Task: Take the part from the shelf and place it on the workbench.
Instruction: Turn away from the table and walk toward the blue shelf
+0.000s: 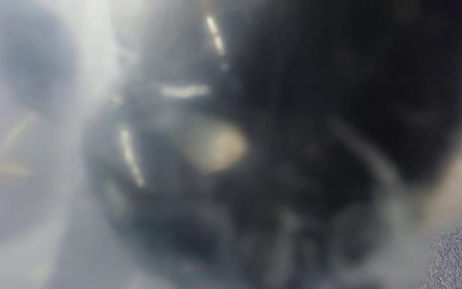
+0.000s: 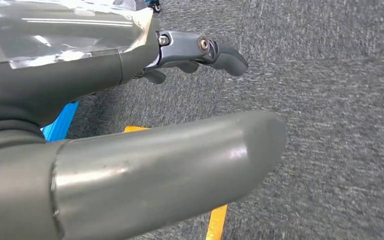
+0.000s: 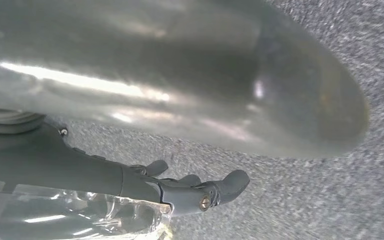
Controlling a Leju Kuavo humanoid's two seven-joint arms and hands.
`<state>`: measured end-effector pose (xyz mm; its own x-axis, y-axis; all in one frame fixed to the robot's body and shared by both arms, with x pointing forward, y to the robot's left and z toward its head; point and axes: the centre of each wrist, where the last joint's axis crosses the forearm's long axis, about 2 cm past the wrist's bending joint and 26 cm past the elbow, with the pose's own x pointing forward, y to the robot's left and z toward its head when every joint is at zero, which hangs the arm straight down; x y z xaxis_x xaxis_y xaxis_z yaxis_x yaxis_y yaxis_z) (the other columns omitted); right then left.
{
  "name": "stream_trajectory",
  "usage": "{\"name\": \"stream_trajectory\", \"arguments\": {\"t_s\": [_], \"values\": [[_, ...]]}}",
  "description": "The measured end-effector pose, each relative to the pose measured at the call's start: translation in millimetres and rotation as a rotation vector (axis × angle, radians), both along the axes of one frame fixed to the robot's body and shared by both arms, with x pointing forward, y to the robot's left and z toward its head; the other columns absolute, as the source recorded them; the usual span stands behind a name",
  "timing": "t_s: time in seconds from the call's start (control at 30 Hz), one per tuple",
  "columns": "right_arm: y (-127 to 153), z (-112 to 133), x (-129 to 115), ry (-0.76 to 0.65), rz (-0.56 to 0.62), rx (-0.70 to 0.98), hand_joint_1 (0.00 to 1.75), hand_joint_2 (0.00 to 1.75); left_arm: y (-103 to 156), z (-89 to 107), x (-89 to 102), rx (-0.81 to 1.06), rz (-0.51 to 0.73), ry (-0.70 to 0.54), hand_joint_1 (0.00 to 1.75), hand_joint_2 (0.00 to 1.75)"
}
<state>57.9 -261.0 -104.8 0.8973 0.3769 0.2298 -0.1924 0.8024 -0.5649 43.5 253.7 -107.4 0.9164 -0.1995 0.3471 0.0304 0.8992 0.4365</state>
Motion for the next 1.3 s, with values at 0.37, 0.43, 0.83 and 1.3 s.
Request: {"name": "stream_trajectory", "arguments": {"t_s": [0.37, 0.43, 0.83, 1.3], "values": [[-0.6, -0.2, -1.0, 0.002, 0.0, 0.001, 0.0, 0.0, -0.8, 0.3, 1.9, 0.002, -0.001, 0.002, 0.0, 0.0], [-0.9, -0.3, -1.2, 0.005, 0.001, 0.002, 0.0, 0.0, -0.7, 0.2, 0.7, 0.002, -0.001, 0.004, 0.0, 0.0], [-0.5, -0.4, -1.9, 0.007, -0.003, 0.009, 0.0, 0.0, 0.2, 0.1, 0.9, 0.004, -0.001, 0.004, 0.0, 0.0], [1.1, 0.2, 2.9, 0.006, -0.002, 0.02, 0.0, 0.0, 0.4, 0.4, 2.9, 0.008, 0.001, 0.001, 0.0, 0.0]]}}
